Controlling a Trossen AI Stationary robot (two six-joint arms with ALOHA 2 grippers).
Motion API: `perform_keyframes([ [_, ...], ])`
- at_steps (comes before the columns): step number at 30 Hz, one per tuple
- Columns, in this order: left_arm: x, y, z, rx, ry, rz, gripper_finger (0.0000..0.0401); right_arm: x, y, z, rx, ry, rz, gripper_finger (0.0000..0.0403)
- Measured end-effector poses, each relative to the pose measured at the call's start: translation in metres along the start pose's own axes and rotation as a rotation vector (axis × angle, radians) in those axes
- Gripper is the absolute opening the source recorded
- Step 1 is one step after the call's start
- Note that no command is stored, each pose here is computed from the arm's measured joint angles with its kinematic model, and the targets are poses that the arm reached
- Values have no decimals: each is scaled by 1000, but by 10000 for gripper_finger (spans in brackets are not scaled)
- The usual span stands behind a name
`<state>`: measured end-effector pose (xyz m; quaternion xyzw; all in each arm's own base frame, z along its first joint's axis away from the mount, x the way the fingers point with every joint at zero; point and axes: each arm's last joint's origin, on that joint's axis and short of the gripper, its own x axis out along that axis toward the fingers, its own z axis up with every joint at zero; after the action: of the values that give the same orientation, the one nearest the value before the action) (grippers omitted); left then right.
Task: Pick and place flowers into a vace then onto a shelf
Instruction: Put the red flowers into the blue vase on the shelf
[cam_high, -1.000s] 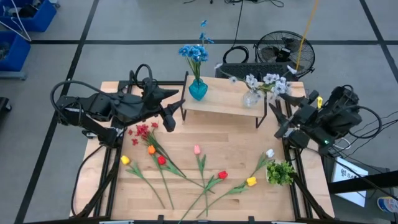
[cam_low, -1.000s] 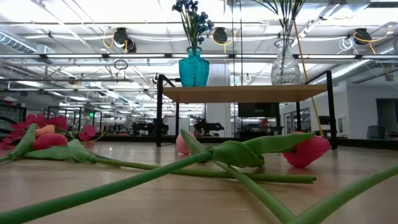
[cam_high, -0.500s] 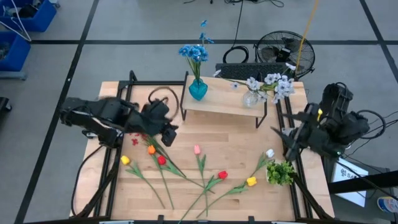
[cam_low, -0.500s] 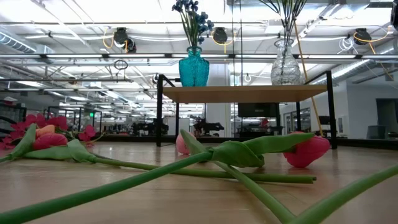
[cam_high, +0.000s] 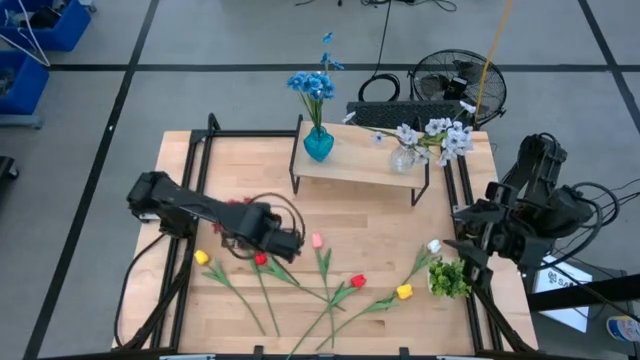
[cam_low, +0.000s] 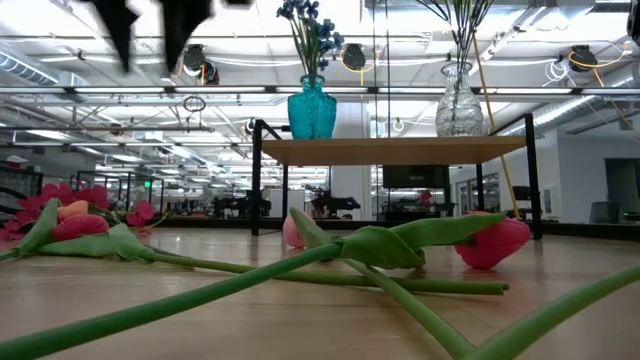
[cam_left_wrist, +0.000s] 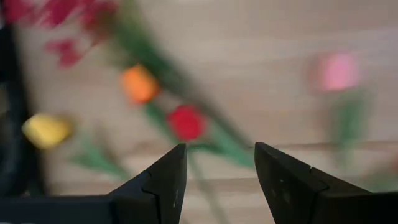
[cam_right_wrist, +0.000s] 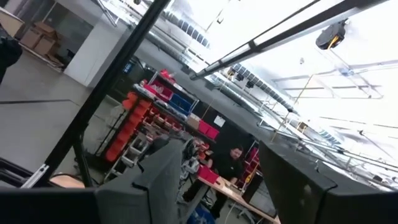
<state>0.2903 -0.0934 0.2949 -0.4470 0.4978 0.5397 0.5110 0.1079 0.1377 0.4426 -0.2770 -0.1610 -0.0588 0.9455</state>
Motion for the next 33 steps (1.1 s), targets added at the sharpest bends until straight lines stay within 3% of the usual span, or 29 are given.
perform_keyframes([
  [5,39,31,6,-103,-5,161,195,0,0,0,-18,2,-2,208],
  [12,94,79,38,-355,-57,-7,195,0,0,0,-24,3,-2,208],
  [18,145,102,62,-479,-120,-44,195,0,0,0,-24,3,-1,208],
  [23,174,104,75,-425,-106,-121,174,0,0,0,-24,3,-2,208],
  [27,186,103,80,-325,-100,-197,93,0,0,0,-24,3,-2,208],
  [30,177,95,81,-252,-99,-269,22,0,0,0,-21,4,-3,208],
  [33,150,84,85,-200,-158,-382,19,0,0,-1,10,27,-14,208],
])
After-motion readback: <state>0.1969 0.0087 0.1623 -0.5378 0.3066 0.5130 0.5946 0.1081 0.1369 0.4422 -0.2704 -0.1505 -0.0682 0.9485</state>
